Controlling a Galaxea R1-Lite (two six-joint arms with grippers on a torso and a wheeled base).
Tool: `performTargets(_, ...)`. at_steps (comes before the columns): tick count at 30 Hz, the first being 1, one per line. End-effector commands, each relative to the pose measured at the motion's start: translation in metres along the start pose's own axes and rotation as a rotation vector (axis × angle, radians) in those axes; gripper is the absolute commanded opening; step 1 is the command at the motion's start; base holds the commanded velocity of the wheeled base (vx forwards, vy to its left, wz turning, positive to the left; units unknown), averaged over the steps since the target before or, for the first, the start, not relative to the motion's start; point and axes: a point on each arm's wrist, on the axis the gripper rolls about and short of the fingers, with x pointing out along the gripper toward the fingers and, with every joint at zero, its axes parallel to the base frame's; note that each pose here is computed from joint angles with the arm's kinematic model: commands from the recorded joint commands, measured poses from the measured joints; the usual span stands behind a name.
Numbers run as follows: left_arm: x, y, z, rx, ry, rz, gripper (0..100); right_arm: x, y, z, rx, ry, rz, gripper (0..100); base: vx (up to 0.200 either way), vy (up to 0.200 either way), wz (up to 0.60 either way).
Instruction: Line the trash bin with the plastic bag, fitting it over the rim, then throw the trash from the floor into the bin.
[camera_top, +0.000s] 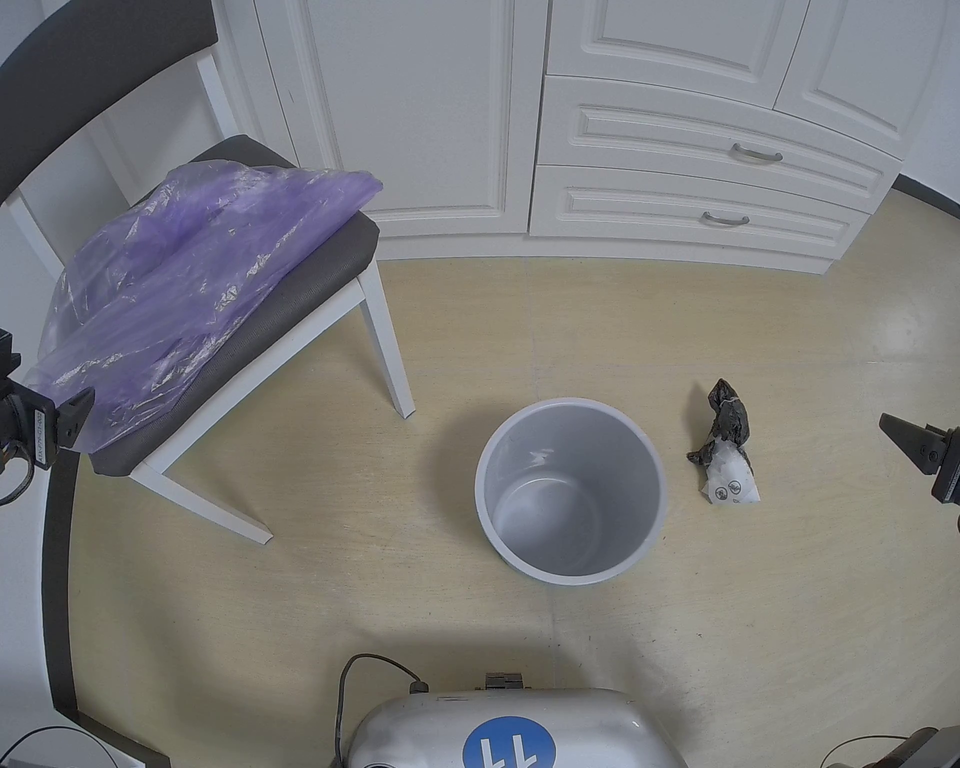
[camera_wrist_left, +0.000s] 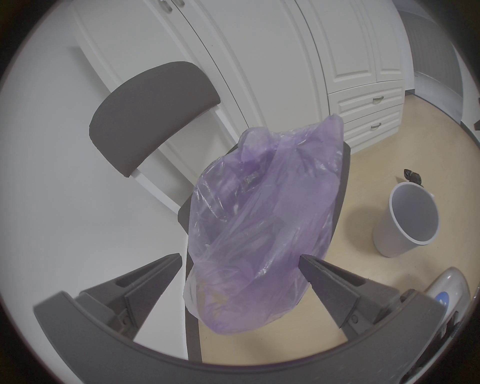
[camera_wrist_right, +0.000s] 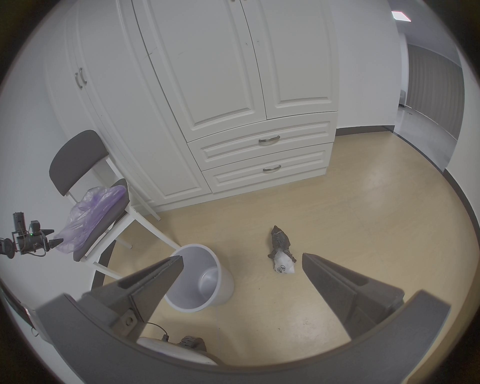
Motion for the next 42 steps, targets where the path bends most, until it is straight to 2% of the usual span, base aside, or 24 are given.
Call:
performTargets(1,0.013,0.003,-0.002,-0.001,0.043,0.021,100,0.001,0.000,0.000,0.000,0.002,0.000,100,0.000,0.000,0.00)
performTargets(13,0.018,0.013,-0.008,-0.012,0.078,0.077,100,0.000,0.000,0.001,0.001,-0.003,-0.002,100,0.000,0.000,0.00)
performTargets(14,0.014,0.021,-0.011,-0.024,0.086,0.115,100,0.001,0.000,0.001,0.001,-0.001,-0.003,100,0.000,0.000,0.00)
performTargets(17,0.009,0.026,-0.013,-0.031,0.087,0.144,100,0.001,0.000,0.001,0.001,-0.001,-0.003,100,0.000,0.000,0.00)
performTargets(20,0.003,0.025,-0.013,-0.034,0.063,0.120,100,0.000,0.000,0.001,0.001,-0.002,-0.001,100,0.000,0.000,0.00)
performTargets(22,-0.008,0.022,-0.013,-0.039,0.011,0.038,100,-0.001,0.000,0.001,0.000,-0.007,-0.001,100,0.000,0.000,0.00)
performTargets(26,-0.013,0.015,-0.020,-0.034,-0.010,-0.047,100,-0.002,0.000,0.001,0.000,-0.011,0.002,100,0.000,0.000,0.00)
performTargets(39,-0.014,0.010,-0.035,-0.037,0.040,-0.047,100,-0.002,0.001,0.001,-0.001,-0.010,0.008,100,0.000,0.000,0.00)
performTargets(42,-0.014,0.013,-0.041,-0.044,0.068,-0.019,100,0.000,0.000,0.000,-0.002,0.001,0.006,100,0.000,0.000,0.00)
